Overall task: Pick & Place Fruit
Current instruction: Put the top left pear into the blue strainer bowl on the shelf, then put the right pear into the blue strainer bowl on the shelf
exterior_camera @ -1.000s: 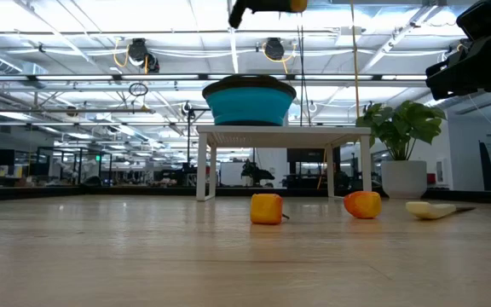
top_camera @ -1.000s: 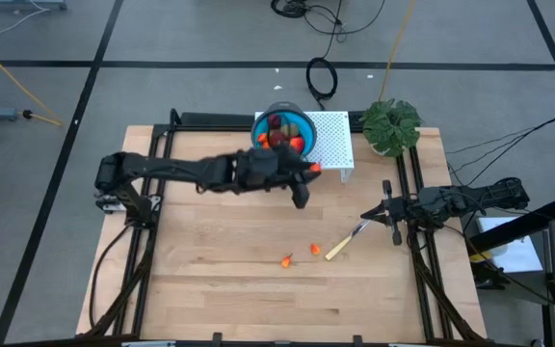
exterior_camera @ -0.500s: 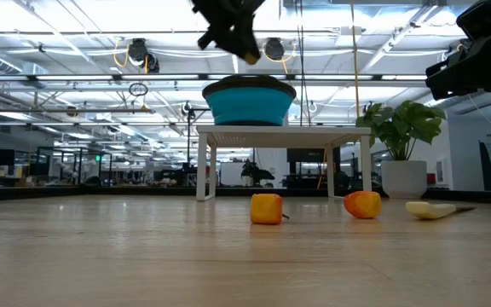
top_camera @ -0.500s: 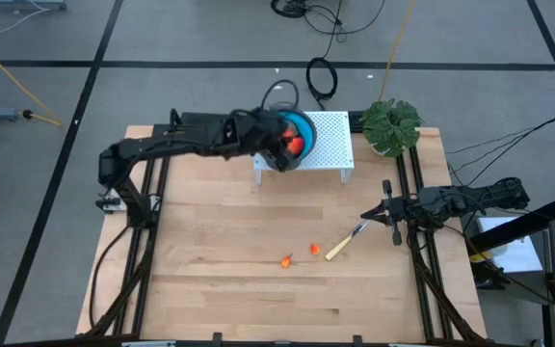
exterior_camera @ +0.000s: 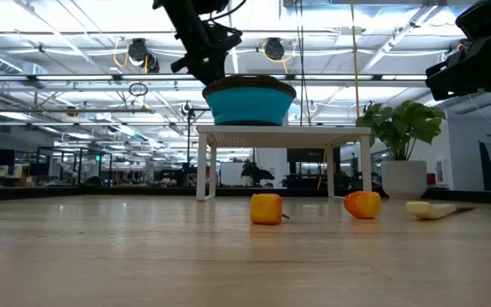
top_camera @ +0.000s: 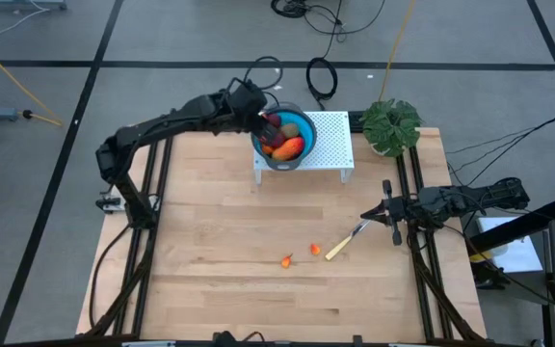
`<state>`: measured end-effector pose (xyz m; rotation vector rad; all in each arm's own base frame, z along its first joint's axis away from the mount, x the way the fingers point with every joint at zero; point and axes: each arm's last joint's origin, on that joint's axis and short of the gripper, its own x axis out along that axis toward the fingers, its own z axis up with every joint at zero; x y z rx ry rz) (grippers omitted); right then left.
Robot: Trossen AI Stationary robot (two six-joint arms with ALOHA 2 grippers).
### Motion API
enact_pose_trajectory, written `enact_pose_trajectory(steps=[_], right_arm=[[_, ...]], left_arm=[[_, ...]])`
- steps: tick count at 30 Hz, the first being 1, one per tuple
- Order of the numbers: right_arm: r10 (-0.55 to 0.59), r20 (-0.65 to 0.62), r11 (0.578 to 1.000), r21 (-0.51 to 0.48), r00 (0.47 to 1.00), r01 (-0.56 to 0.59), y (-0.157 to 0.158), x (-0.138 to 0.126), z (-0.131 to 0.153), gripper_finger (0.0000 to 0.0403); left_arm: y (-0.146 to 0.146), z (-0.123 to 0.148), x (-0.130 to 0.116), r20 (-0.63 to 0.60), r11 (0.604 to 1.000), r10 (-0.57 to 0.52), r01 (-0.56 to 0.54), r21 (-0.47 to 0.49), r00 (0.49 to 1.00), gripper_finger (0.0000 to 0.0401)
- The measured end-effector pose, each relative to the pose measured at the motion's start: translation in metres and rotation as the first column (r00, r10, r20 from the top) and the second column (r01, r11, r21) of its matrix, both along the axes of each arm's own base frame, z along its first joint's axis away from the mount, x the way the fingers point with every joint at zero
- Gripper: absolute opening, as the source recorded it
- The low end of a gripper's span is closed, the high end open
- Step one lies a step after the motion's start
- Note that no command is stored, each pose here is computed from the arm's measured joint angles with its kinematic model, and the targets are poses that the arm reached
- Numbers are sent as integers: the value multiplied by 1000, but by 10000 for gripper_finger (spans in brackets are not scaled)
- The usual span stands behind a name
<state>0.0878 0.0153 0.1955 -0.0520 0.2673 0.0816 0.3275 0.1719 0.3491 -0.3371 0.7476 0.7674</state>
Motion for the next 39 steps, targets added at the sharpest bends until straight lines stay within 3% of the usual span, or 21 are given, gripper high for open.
enact_pose_trajectory(steps=[3, 22, 34, 39], right_arm=[[0, 0, 1000, 0, 1000, 0, 0, 0, 0, 0], [0, 1, 1000, 1, 1000, 0, 0, 0, 0, 0], [1, 11, 1000, 4, 1000, -1, 0, 0, 1, 0], [-17, 155, 995, 104, 988, 1, 1, 3, 15, 0]], left_arm=[[1, -1, -1, 11, 999, -24, 24, -44, 1000, 108], [-16, -9, 7, -88, 994, -112, 111, -21, 990, 110], [-16, -9, 7, -97, 992, -124, 124, -13, 988, 214], [-19, 9, -6, -50, 994, -108, 108, 8, 993, 241]])
